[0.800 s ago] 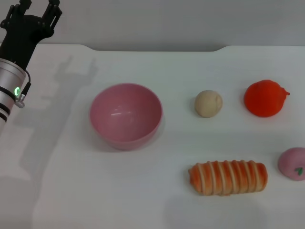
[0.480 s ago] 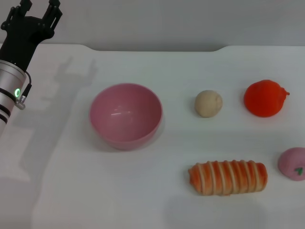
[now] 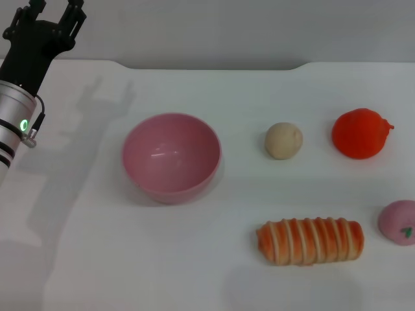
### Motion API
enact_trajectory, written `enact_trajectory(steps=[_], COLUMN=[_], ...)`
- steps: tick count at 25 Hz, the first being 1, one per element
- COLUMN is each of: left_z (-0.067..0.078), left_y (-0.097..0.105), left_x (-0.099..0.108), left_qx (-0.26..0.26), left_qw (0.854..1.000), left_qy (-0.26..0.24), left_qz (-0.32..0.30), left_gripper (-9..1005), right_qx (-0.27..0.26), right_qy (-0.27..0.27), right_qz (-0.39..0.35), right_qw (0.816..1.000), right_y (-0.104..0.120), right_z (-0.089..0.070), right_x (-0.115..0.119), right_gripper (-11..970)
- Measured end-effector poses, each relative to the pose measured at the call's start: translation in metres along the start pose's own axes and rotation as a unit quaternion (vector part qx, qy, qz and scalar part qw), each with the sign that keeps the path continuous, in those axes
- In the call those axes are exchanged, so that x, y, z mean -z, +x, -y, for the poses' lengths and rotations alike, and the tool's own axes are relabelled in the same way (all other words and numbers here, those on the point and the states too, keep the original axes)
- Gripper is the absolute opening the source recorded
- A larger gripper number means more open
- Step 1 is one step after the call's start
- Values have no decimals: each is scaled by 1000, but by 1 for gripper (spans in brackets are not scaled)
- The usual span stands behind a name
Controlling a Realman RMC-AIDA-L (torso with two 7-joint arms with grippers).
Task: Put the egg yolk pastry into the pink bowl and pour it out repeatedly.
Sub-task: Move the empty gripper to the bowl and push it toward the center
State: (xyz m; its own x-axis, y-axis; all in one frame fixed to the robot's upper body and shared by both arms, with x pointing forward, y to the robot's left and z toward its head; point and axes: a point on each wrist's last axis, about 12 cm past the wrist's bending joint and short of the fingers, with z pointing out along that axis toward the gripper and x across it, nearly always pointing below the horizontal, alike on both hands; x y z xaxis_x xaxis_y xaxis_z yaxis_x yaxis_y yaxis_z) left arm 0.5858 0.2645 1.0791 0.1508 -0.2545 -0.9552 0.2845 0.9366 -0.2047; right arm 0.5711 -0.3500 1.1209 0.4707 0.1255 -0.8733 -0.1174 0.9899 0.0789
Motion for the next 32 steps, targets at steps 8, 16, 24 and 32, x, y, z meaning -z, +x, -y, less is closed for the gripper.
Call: enact_trajectory(steps=[8,16,24,32], left_z=[-1,1,2,15], left_y=[-8,-22,-92,-145], left_x=[3,-4,-44,-76], left_qx=[33,73,150,104], left_qw=[999,993,933,856], left_qy=[18,94,307,343], left_qz=[26,15,-111,-372], left_gripper=[634,605,576,524], right_qx=[-6,-9,-11,-5], right_qy=[-12,-14,-14,-29], right_qz=[0,0,-6,-12], right_qw=[1000,1000,1000,1000], right_y=[1,2,4,3], right_z=[-5,-7,-8,-6], right_x=[-2,-2,-1,1], right_gripper=[636,636,637,635])
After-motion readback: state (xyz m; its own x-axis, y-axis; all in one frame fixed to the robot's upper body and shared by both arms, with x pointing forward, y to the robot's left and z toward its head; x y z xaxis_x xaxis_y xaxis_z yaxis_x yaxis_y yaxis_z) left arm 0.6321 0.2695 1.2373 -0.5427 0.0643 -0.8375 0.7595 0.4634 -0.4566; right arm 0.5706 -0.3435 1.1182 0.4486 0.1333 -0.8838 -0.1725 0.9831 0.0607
